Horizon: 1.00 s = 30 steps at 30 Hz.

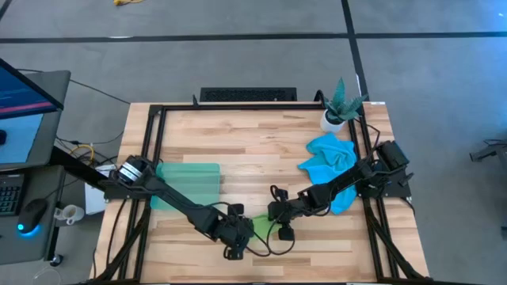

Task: Roll microfiber towels into tight, uniform cylinder then place into a basket
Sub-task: Roll the green towel, then put the green towel into the green bin

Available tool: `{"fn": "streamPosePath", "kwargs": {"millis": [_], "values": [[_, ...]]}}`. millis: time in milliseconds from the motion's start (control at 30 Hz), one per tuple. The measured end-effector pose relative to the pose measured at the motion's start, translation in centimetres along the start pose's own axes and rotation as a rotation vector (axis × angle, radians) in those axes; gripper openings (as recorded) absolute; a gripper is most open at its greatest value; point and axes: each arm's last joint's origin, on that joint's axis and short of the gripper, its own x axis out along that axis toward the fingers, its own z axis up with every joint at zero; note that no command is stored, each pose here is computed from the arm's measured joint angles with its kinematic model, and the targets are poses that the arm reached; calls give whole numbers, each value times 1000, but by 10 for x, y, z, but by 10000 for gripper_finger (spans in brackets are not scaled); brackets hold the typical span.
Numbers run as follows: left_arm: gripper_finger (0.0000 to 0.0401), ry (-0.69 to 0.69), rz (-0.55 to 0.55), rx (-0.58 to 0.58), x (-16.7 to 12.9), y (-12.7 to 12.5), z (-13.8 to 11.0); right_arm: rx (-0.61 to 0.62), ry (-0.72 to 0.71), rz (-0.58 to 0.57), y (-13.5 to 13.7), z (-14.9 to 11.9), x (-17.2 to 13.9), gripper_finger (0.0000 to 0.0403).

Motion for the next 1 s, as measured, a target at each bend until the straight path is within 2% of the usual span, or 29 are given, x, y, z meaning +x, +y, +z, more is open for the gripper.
{"fn": "streamPosePath", "kwargs": {"millis": [367, 500, 600, 700, 833, 1000], "values": [[187, -61, 161, -94, -99, 21, 2, 2, -2, 1, 0, 0, 0, 13], [187, -140, 202, -145, -107, 27, -8, 11, -2, 0, 0, -1, 1, 11], [187, -229, 130, -212, -89, 30, -10, 11, -1, 0, 0, -1, 1, 15], [187, -317, -39, -293, -69, 38, -8, 10, -1, 0, 0, -1, 1, 17], [187, -307, -217, -319, -52, 63, -12, 11, -2, 0, 0, -1, 1, 14], [187, -245, -288, -420, -45, 102, -14, 10, -2, 0, 0, -1, 1, 14]]}}
